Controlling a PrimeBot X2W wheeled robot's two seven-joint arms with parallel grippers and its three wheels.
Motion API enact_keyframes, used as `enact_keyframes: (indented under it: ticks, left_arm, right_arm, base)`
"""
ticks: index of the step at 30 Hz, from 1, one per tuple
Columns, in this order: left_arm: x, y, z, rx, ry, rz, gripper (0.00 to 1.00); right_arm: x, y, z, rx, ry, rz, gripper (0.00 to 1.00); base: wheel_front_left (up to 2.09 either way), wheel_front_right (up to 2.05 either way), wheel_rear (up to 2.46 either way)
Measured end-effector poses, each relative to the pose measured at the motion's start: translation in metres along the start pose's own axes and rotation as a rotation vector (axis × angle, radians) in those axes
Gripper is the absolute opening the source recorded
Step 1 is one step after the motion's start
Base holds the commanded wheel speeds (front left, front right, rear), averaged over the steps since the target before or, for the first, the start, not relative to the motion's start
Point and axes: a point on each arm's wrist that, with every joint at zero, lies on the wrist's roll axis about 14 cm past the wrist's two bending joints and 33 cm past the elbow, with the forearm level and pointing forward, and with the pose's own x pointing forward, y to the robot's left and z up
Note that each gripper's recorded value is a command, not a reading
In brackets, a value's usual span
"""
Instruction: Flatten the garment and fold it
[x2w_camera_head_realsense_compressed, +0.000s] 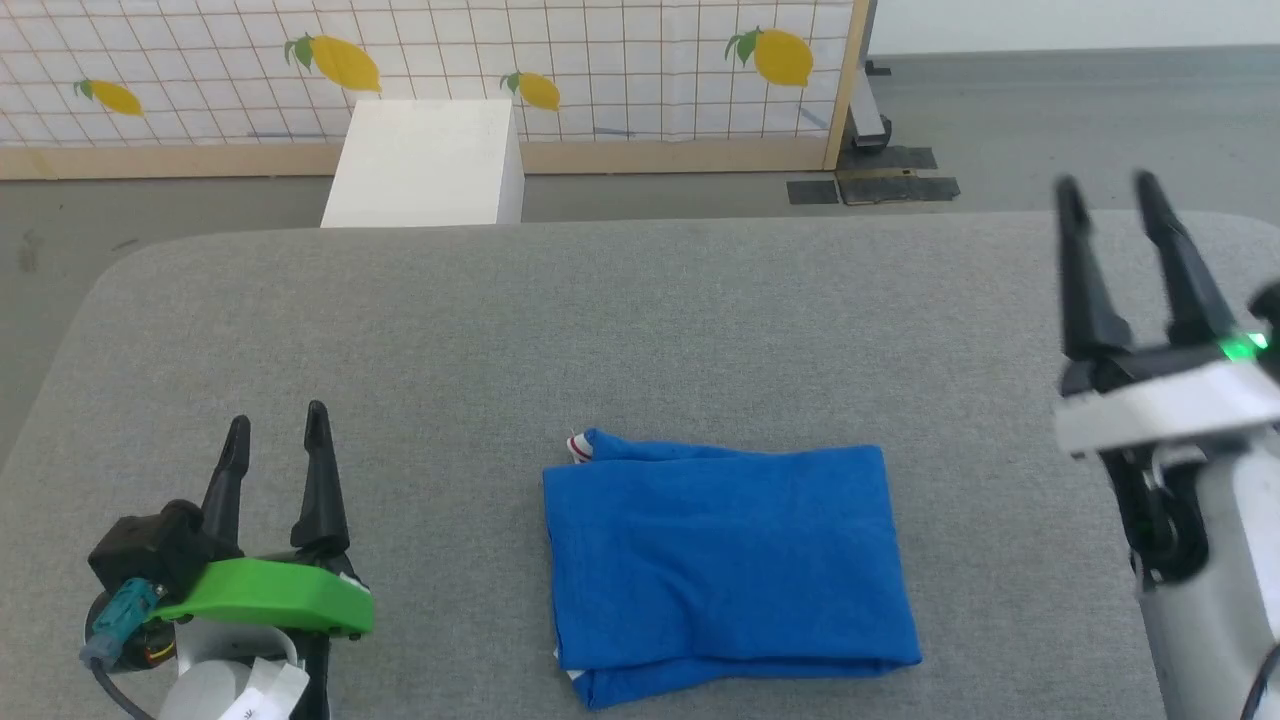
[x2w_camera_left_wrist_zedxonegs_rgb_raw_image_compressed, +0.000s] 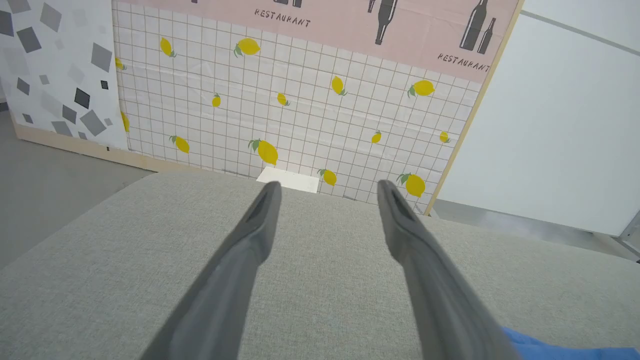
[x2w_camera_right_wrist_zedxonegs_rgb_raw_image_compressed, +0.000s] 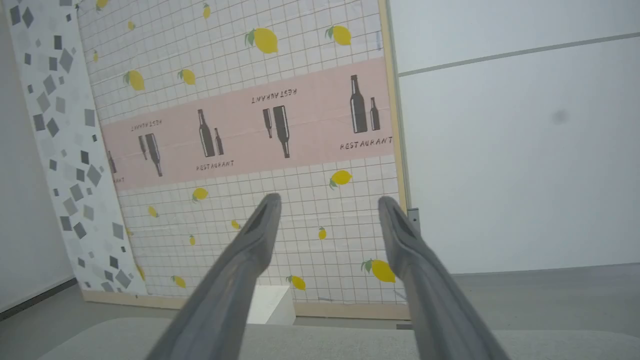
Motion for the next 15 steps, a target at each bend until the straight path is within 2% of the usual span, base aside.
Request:
enact_keyframes:
  ticks: [5, 11, 15]
  left_arm:
    - [-0.002, 0.002, -0.005, 0.027, 0.036, 0.005, 1.0]
    - [-0.003, 0.001, -0.013, 0.068, 0.084, 0.009, 1.0]
    - [-0.004, 0.0, -0.02, 0.075, 0.112, 0.002, 1.0]
  right_arm:
    - [-0.035, -0.029, -0.009, -0.052, 0.016, -0.135, 1.0]
    - [-0.069, -0.042, -0.033, -0.094, 0.12, -0.2, 1.0]
    - [-0.083, -0.043, -0.049, -0.1, 0.192, -0.206, 1.0]
  base:
    - [0.0, 0.0, 0.0]
    - [0.0, 0.0, 0.0]
    - [0.0, 0.0, 0.0]
